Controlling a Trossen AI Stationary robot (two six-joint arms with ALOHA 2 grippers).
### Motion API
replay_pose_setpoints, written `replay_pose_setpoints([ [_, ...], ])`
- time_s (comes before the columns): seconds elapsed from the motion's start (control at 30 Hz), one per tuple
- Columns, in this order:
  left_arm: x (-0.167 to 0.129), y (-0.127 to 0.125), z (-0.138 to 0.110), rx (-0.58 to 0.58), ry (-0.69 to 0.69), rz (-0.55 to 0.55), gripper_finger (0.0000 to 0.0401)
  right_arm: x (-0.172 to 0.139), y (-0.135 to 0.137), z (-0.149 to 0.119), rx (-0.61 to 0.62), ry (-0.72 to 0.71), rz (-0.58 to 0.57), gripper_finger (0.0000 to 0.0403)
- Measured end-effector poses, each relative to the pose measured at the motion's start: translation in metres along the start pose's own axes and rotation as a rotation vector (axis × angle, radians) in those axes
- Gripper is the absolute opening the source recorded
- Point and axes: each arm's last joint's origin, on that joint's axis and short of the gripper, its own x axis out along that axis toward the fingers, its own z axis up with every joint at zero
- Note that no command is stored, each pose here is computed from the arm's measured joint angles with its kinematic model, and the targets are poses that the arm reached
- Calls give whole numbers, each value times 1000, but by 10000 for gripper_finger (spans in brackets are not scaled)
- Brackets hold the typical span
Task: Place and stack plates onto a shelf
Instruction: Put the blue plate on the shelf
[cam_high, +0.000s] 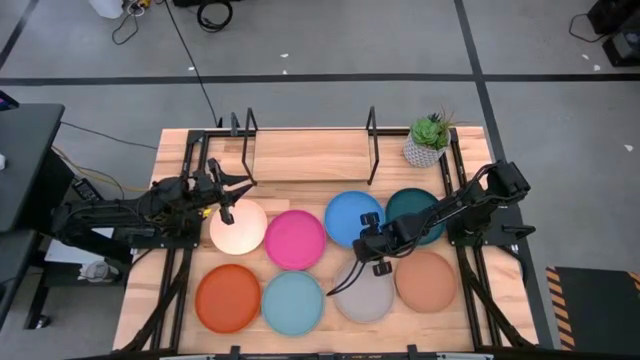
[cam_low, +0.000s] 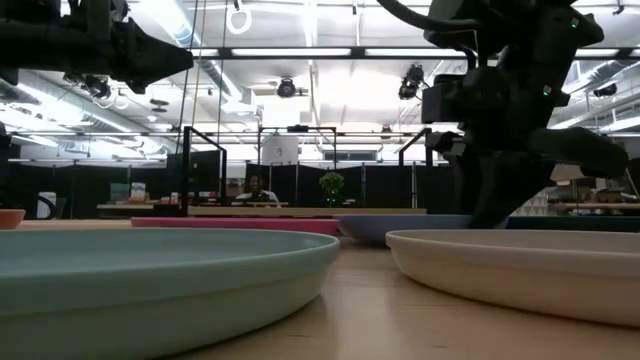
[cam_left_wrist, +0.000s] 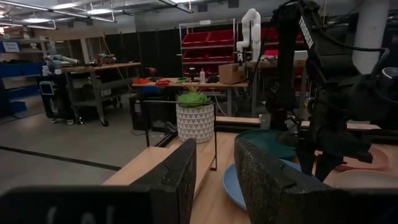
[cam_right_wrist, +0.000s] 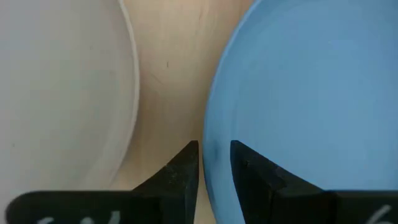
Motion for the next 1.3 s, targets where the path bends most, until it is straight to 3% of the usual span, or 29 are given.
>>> replay_pose_setpoints([
  [0.23, 0, -2, 8, -95, -82, -72, 117, 0, 2, 2, -27, -18, 70, 48],
  [0.53, -1, -3, 11, -84, -113, -116, 117, -4, 1, 4, -59, -17, 83, 16],
  [0.7, -3, -7, 21, -46, -225, -288, 117, -26, 1, 26, -52, -38, 118, 19],
  [0.83, -3, -11, 8, 12, -140, -387, 117, -48, -3, 49, -71, -91, 124, 18],
  [0.97, -2, -9, -9, -73, 38, -315, 117, -67, -10, 62, -81, -105, 107, 18],
  [1.13, -1, -7, -9, -120, 48, -215, 117, -78, -20, 69, -159, -95, 42, 18],
  [1.3, 0, -2, -11, -134, 63, -34, 117, -63, -48, 66, -197, -93, -25, 18],
])
